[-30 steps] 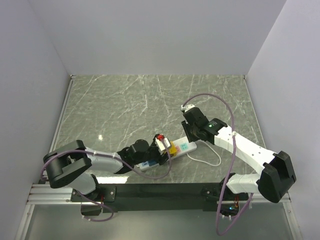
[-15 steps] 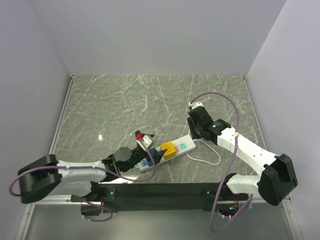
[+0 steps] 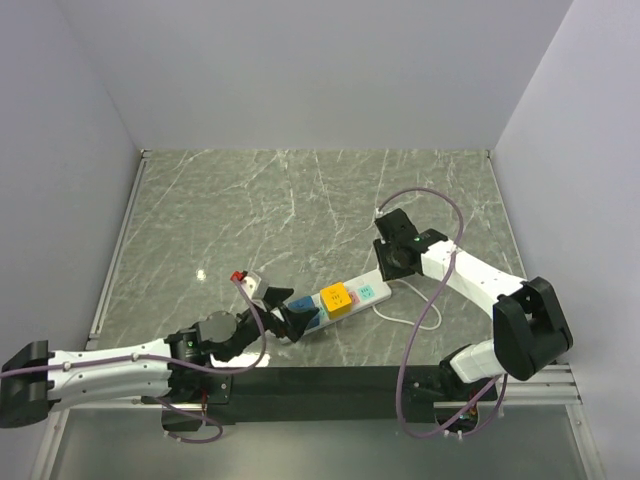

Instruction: Insert the plug

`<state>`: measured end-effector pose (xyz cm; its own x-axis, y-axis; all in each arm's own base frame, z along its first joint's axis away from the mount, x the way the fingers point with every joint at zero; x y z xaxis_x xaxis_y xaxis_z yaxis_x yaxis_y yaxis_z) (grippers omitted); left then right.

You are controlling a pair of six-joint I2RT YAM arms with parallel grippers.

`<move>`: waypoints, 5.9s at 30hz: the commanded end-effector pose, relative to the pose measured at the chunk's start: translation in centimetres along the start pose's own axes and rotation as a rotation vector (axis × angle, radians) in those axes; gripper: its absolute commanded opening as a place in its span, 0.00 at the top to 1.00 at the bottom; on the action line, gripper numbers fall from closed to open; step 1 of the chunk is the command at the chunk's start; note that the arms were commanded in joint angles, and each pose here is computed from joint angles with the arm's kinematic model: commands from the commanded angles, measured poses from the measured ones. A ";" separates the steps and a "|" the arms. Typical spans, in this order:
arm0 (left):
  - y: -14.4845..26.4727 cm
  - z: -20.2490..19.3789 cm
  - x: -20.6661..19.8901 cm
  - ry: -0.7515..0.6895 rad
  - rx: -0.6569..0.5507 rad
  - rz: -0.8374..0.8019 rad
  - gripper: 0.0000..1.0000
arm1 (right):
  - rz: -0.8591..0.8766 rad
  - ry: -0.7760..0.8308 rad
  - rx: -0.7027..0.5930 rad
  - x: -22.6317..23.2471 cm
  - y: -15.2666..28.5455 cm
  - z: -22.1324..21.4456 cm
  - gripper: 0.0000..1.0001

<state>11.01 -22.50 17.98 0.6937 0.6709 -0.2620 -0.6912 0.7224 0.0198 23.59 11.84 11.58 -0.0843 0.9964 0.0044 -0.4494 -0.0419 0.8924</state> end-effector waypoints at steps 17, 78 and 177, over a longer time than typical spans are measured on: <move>3.4 -4.8 -5.2 0.115 0.280 -0.226 0.16 | 0.189 -0.024 -0.020 2.2 1.1 0.7 1.00; -1.8 -4.7 10.1 0.005 0.074 0.455 0.05 | 0.301 0.327 0.003 13.2 7.1 4.8 1.00; -0.5 -3.7 11.6 0.073 -0.006 0.335 0.01 | 0.153 0.366 0.380 18.2 -3.5 5.3 1.00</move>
<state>18.86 -15.85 11.57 0.3928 0.8649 -0.3124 -0.8842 0.4486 0.1302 26.28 29.64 14.25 -0.4673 0.8764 0.1165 0.0382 -0.1116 0.9930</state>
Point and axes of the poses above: each gripper's point midway between its finger pads, its own y axis back along the fingers, its own x axis along the line the jaws close on, z = x × y, the point moved 6 cm from there along y, back along the fingers, and after that the axes turned 9 degrees about -y, right-handed, at the moved point
